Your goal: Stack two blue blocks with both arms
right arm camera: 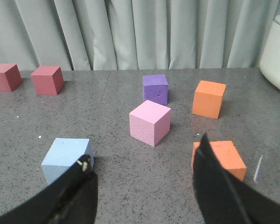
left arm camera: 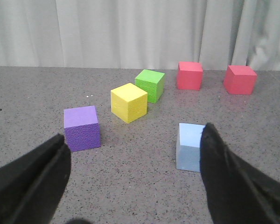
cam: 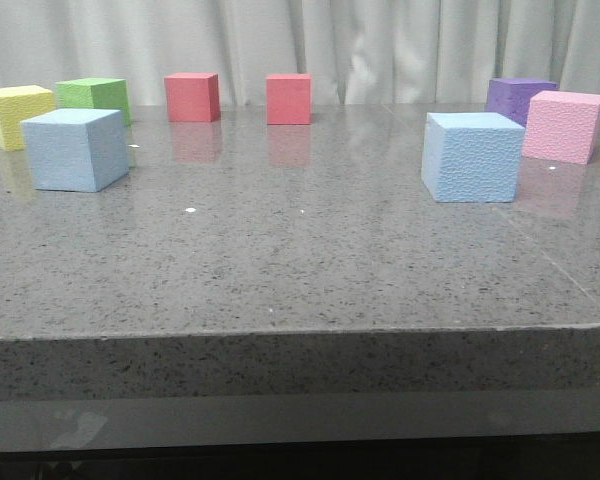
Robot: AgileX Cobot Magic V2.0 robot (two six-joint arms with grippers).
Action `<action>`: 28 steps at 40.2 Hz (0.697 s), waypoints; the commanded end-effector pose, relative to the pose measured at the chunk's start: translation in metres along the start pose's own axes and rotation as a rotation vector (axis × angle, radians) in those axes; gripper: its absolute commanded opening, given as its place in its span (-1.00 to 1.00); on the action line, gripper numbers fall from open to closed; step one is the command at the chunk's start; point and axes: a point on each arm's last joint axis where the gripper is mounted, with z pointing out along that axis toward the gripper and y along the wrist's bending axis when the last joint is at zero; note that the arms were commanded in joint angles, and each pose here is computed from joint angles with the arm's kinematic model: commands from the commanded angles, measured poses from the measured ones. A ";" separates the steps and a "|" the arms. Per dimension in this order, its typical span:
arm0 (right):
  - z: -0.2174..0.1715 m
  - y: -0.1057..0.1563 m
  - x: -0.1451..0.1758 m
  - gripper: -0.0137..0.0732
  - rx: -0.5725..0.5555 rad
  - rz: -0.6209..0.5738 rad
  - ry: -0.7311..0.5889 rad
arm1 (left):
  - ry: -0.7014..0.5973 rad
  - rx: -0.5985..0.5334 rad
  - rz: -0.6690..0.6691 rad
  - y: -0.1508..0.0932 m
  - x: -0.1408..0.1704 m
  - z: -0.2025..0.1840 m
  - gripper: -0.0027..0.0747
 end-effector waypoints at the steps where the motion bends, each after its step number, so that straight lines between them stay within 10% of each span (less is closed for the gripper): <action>1: -0.001 0.000 -0.016 0.40 0.010 -0.017 -0.094 | -0.088 0.010 -0.017 -0.001 -0.014 -0.002 0.54; 21: 0.005 -0.001 -0.016 0.50 0.015 -0.029 -0.069 | -0.088 0.010 -0.017 -0.001 -0.014 -0.002 0.54; 28: 0.020 0.001 -0.026 0.83 0.013 -0.019 0.096 | -0.088 0.010 -0.017 -0.001 -0.014 -0.002 0.54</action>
